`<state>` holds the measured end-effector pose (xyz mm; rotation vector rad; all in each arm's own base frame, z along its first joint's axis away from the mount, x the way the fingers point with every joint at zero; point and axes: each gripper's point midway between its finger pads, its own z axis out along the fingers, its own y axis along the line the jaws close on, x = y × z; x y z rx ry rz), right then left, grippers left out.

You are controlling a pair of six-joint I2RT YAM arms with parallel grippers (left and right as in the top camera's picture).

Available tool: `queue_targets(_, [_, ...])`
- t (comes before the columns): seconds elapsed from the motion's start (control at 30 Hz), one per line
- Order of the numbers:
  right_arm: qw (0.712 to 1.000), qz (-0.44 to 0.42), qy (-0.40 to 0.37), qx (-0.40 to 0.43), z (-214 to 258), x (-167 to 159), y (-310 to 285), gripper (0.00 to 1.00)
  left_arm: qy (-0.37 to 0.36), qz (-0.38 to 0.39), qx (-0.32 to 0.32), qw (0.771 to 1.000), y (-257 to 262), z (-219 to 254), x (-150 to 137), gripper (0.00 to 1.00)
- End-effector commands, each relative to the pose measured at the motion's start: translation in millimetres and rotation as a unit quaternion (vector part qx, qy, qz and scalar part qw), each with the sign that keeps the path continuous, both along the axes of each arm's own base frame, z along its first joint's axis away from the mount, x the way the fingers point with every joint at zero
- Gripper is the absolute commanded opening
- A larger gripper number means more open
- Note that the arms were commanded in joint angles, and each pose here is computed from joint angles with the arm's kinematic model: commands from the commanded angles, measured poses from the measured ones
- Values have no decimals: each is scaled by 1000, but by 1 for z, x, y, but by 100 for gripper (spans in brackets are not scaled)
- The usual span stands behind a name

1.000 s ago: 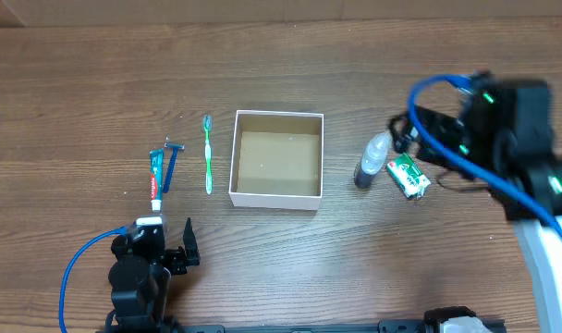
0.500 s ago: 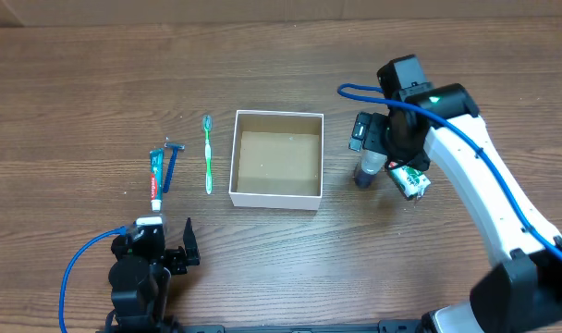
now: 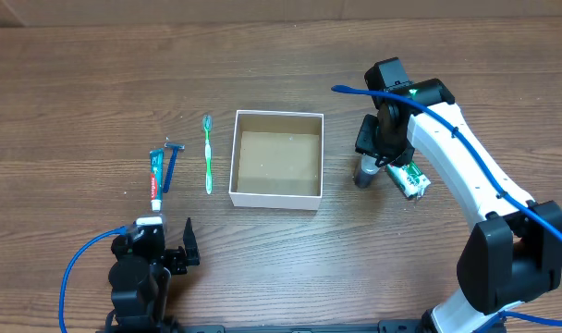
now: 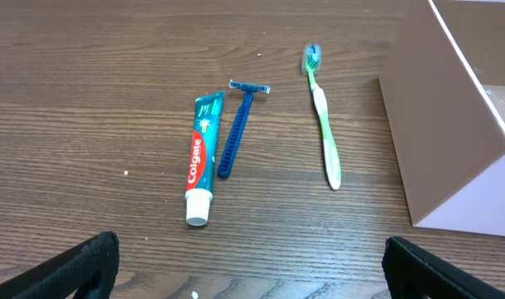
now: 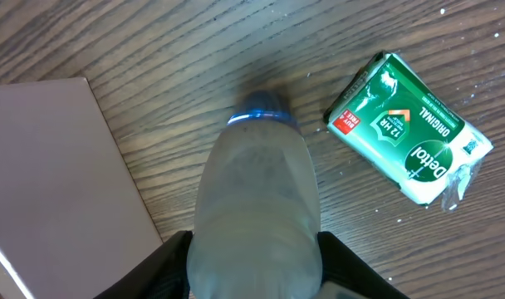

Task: Pack container
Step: 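Move the right gripper to the soap pump bottle and grasp it, then carry the soap bottle into the box and release it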

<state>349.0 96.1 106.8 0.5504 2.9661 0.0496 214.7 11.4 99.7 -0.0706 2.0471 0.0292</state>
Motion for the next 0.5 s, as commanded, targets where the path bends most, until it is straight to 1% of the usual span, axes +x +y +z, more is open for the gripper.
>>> queue_targets(0.0, [1000, -4, -11, -3, 7, 4, -2, 41, -1, -7, 2, 1000, -2, -2, 0, 100])
queue_targets(0.03, [1000, 0, -13, -5, 10, 3, -3, 37, -1, -7, 2, 1000, -2, -2, 0, 100])
queue_targets(0.1, [1000, 1, -25, -14, 20, 0, -7, 35, -1, -7, 2, 1000, -2, -2, 0, 100])
queue_targets(0.17, [998, 6, -56, -23, 47, -5, -10, 35, -1, -7, 2, 1000, -2, -2, 0, 100])
queue_targets(0.23, [993, 50, -103, -14, 81, -10, 0, 35, -1, -7, 2, 1000, -2, -2, 0, 100])
queue_targets(0.3, [983, 95, -156, -1, 117, -20, 15, 35, -1, -7, 2, 1000, -2, -2, 0, 100])
queue_targets(0.37, [966, 140, -218, 21, 153, -35, 38, 35, -1, -7, 2, 1000, -2, -2, 0, 100])
queue_targets(0.47, [944, 187, -267, 48, 181, -51, 67, 34, -1, -7, 2, 1000, -2, -2, 0, 100])
